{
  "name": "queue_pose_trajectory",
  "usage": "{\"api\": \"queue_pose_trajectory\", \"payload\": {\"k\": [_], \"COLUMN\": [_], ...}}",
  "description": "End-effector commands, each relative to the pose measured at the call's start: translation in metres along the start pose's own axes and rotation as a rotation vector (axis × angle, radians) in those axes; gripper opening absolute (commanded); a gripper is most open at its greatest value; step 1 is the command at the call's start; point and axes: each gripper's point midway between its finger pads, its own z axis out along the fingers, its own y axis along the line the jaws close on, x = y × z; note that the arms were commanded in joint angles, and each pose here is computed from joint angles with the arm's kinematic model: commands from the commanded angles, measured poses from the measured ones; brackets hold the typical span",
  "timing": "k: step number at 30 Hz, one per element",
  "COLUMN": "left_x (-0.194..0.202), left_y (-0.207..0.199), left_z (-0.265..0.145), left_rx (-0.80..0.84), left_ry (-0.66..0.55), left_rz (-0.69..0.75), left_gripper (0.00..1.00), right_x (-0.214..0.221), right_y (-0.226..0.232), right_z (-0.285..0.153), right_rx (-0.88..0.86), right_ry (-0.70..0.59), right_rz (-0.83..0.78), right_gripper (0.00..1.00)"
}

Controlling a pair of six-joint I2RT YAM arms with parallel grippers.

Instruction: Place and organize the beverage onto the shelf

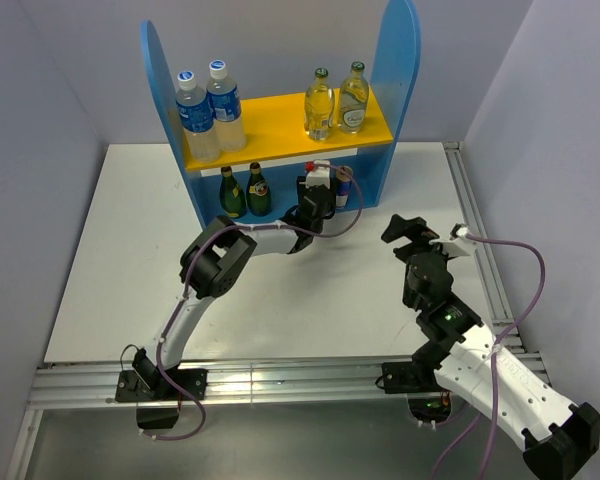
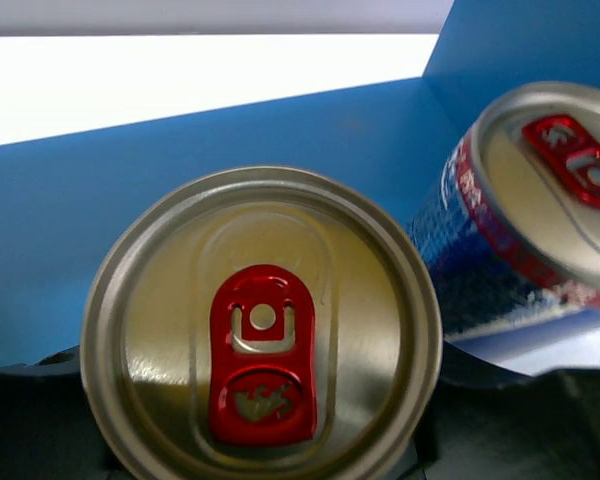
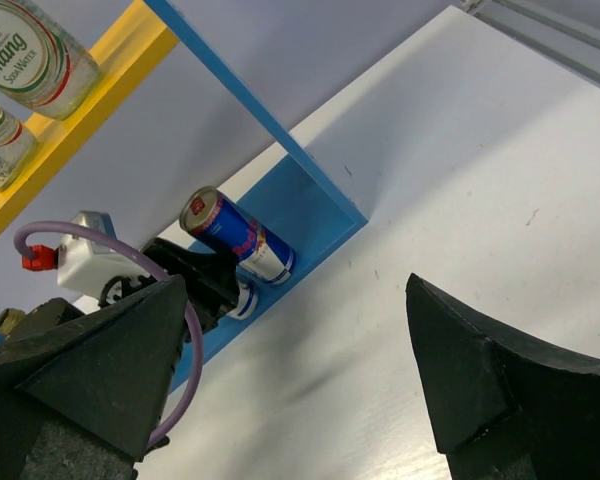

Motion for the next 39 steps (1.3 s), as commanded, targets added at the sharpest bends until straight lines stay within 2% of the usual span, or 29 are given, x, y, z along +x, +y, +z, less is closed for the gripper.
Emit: {"api": "queue_pose_trajectory", "payload": {"k": [1, 2, 3, 5, 6, 8, 9, 12, 13, 14, 19, 21, 22, 23, 25, 36, 37, 39], "left_x": [-0.05, -0.051, -0.051, -0.052, -0.05, -0.052, -0.052, -0.051, -0.053, -0.051, -0.056, -0.049, -0.06, -0.051, -0.059, -0.039, -0.049, -0.036], "left_y": [-0.009, -0.009, -0.009, -0.008, -0.008, -0.006, -0.006, -0.005, -0.005, -0.003, 0.004, 0.008, 0.008, 0.01, 0.012, 0.007, 0.004, 0.004], "left_z": [0.009, 0.01, 0.011, 0.011, 0.011, 0.011, 0.01, 0.007, 0.006, 0.005, -0.004, -0.013, -0.018, -0.025, -0.034, -0.105, -0.114, -0.136], "left_rx": [0.0, 0.0, -0.002, -0.003, -0.006, -0.008, -0.01, -0.008, -0.008, -0.013, -0.025, -0.029, -0.024, -0.025, -0.028, 0.038, 0.061, 0.085], "left_ry": [-0.117, -0.117, -0.117, -0.122, -0.119, -0.119, -0.118, -0.114, -0.117, -0.113, -0.11, -0.095, -0.113, -0.094, -0.099, -0.025, -0.033, 0.01], "left_rz": [-0.075, -0.074, -0.069, -0.064, -0.061, -0.059, -0.061, -0.059, -0.061, -0.059, -0.07, -0.063, -0.076, -0.061, -0.068, -0.061, -0.08, -0.074], "left_gripper": [0.11, 0.14, 0.26, 0.41, 0.56, 0.66, 0.75, 0.85, 0.94, 0.98, 0.99, 0.99, 0.99, 0.99, 0.99, 0.99, 0.99, 0.99], "right_x": [-0.004, -0.004, -0.005, -0.004, -0.004, -0.003, -0.002, -0.002, -0.001, -0.001, 0.001, 0.001, 0.002, 0.003, 0.002, 0.002, 0.002, -0.001], "right_y": [0.006, 0.005, 0.006, 0.007, 0.006, 0.006, 0.006, 0.005, 0.005, 0.005, 0.004, 0.004, 0.004, 0.003, 0.003, -0.003, -0.001, 0.005], "right_z": [0.0, 0.0, 0.0, 0.0, 0.0, 0.0, 0.0, 0.001, 0.001, 0.001, 0.002, 0.002, 0.002, 0.002, 0.002, 0.001, 0.0, -0.003], "right_rx": [-0.019, -0.019, -0.02, -0.027, -0.027, -0.023, -0.022, -0.019, -0.018, -0.021, -0.016, -0.015, -0.014, -0.013, -0.01, 0.024, 0.019, 0.006], "right_ry": [-0.016, -0.016, -0.017, -0.016, -0.016, -0.014, -0.013, -0.014, -0.012, -0.011, -0.012, -0.011, -0.01, -0.008, -0.01, -0.022, -0.02, -0.01], "right_rz": [0.022, 0.022, 0.024, 0.025, 0.026, 0.023, 0.022, 0.021, 0.019, 0.018, 0.012, 0.012, 0.011, 0.008, 0.009, -0.004, -0.005, -0.015], "right_gripper": [0.97, 0.97, 0.97, 0.97, 0.97, 0.97, 0.97, 0.98, 0.98, 0.98, 0.98, 0.98, 0.98, 0.98, 0.98, 0.97, 0.97, 0.96]}}
